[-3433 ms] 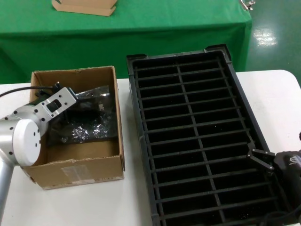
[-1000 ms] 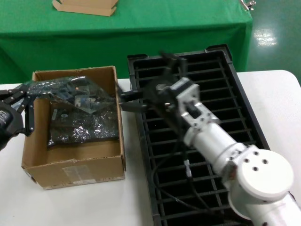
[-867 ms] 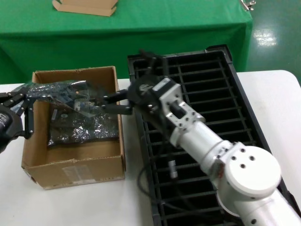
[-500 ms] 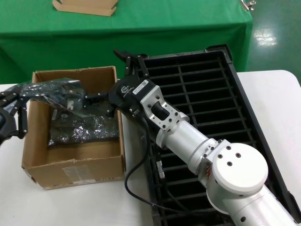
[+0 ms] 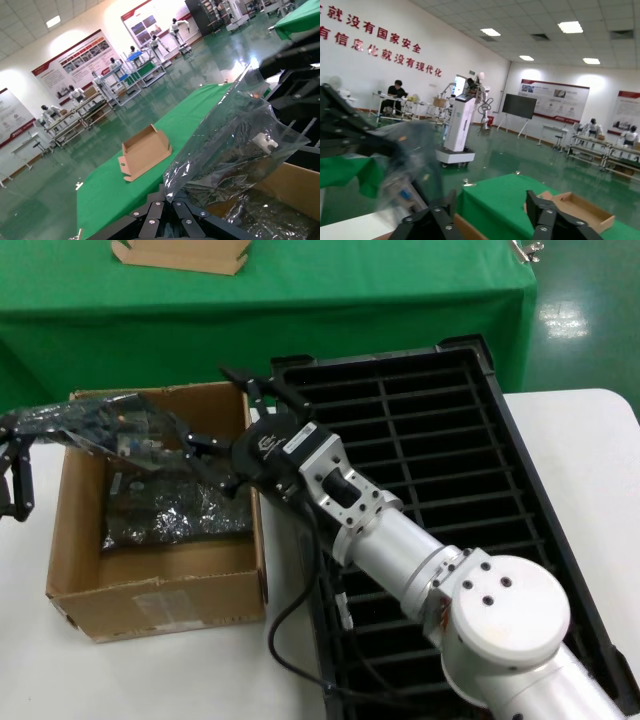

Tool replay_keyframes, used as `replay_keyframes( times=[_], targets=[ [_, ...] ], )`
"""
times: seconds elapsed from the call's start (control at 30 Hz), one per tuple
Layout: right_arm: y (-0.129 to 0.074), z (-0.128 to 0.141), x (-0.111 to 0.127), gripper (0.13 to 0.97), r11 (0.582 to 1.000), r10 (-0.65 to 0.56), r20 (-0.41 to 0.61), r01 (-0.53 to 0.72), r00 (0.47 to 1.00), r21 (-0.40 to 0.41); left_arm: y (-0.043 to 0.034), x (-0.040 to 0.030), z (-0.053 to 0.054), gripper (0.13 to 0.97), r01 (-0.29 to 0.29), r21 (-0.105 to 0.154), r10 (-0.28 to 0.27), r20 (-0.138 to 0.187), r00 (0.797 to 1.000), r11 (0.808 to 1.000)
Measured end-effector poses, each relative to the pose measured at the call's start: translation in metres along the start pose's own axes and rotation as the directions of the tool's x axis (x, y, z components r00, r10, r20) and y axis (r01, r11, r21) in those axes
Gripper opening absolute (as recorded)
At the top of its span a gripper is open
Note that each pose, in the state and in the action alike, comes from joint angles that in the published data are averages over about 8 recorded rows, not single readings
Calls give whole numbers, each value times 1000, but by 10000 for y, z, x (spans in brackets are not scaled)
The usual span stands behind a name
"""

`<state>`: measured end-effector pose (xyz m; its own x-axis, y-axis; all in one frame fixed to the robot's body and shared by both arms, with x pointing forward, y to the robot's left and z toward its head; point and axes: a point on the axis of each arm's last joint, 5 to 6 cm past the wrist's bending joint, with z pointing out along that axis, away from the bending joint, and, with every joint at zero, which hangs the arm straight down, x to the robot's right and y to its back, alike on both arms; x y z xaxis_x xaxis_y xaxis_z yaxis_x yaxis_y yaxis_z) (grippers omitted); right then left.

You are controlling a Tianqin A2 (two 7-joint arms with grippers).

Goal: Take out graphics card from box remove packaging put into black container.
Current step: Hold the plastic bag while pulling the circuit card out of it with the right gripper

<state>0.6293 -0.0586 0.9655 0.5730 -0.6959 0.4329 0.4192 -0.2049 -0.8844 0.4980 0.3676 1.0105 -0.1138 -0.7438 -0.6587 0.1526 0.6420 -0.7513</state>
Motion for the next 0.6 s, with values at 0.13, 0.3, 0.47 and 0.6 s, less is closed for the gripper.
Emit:
replay_keyframes(
  times=[0.13,0.3,0.47,0.6],
  targets=[
    [32,-3,-79,537,1000,14,17,-14,1000,-7,37,-26,44,139,14,1,-14,7,1000,1000],
    [45,-9,-165,402,1000,25,38,-25,999,-9,71,-66,96,139,29,4,-29,17,999,1000],
    [38,-21,-223,324,1000,30,55,-30,998,-7,98,-88,161,139,36,4,-36,24,999,999],
    [29,-30,-248,246,999,33,63,-32,997,-5,114,-97,222,139,34,-4,-34,28,999,999]
  ],
)
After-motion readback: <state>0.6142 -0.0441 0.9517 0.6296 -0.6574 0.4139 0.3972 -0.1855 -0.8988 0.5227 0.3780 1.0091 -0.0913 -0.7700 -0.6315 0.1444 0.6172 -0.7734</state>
